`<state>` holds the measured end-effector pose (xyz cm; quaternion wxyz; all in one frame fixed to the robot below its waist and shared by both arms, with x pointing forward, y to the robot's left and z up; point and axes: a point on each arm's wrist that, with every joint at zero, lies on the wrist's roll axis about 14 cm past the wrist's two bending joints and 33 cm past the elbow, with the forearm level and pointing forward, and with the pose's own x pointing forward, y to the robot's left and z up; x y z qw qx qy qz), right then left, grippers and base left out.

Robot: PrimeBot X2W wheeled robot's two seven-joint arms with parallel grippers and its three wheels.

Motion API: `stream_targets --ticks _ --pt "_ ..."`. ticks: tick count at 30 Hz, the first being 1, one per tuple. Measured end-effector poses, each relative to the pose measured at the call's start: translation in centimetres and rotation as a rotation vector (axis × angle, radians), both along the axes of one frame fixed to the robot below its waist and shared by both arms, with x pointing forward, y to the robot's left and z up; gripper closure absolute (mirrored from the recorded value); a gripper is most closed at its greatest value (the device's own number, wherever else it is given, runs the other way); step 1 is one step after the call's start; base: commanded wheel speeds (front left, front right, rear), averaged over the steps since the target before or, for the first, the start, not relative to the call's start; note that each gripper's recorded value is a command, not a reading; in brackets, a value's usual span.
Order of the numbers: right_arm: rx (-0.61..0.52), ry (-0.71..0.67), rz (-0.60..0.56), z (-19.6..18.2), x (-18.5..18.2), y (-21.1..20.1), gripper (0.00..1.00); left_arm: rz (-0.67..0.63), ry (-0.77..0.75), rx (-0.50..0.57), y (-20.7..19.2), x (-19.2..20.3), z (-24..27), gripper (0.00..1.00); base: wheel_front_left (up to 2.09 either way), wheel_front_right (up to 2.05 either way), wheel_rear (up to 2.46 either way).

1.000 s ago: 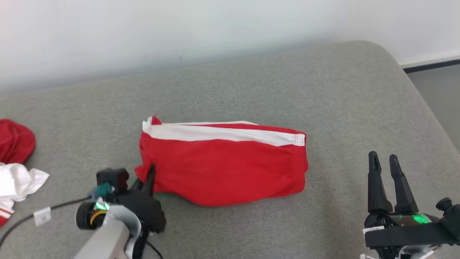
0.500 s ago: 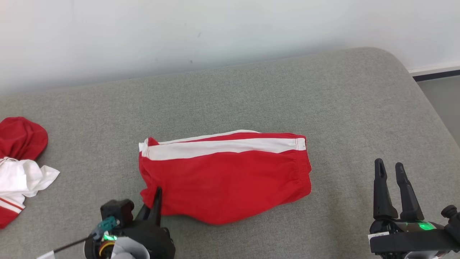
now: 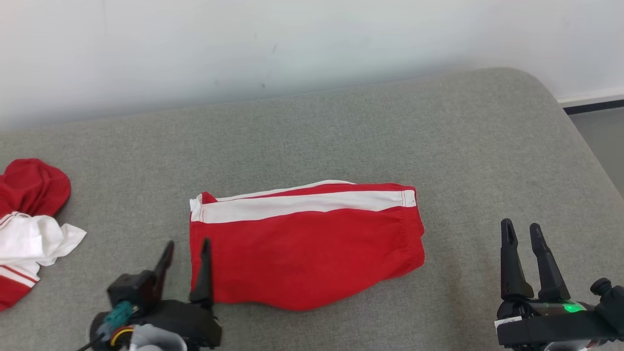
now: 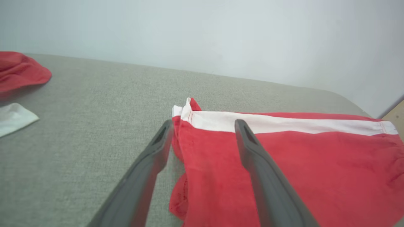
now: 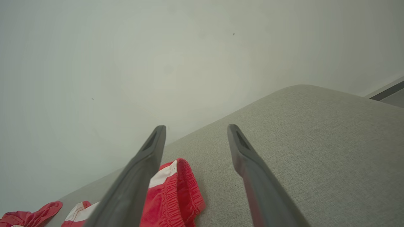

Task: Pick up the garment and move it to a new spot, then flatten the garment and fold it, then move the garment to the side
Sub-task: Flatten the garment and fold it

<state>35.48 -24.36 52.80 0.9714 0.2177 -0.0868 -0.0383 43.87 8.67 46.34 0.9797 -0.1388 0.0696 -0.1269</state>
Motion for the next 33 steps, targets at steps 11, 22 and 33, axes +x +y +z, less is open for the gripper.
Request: stream_targets --ticks 11,22,33 --pt "-0.030 0.021 0.037 -0.6 0.2 0.8 0.00 0.194 -0.162 0.083 6.3 -2.1 3.6 0.00 0.00 0.00 0.00" --pt "-0.176 0.153 0.110 -4.4 -0.2 2.2 0.00 0.270 -0.152 0.158 8.2 -5.7 2.6 0.00 0.00 0.00 0.00" --pt "-0.250 0.199 0.187 -5.8 1.7 4.1 0.00 0.287 -0.148 0.172 8.9 -6.3 2.4 0.00 0.00 0.00 0.00"
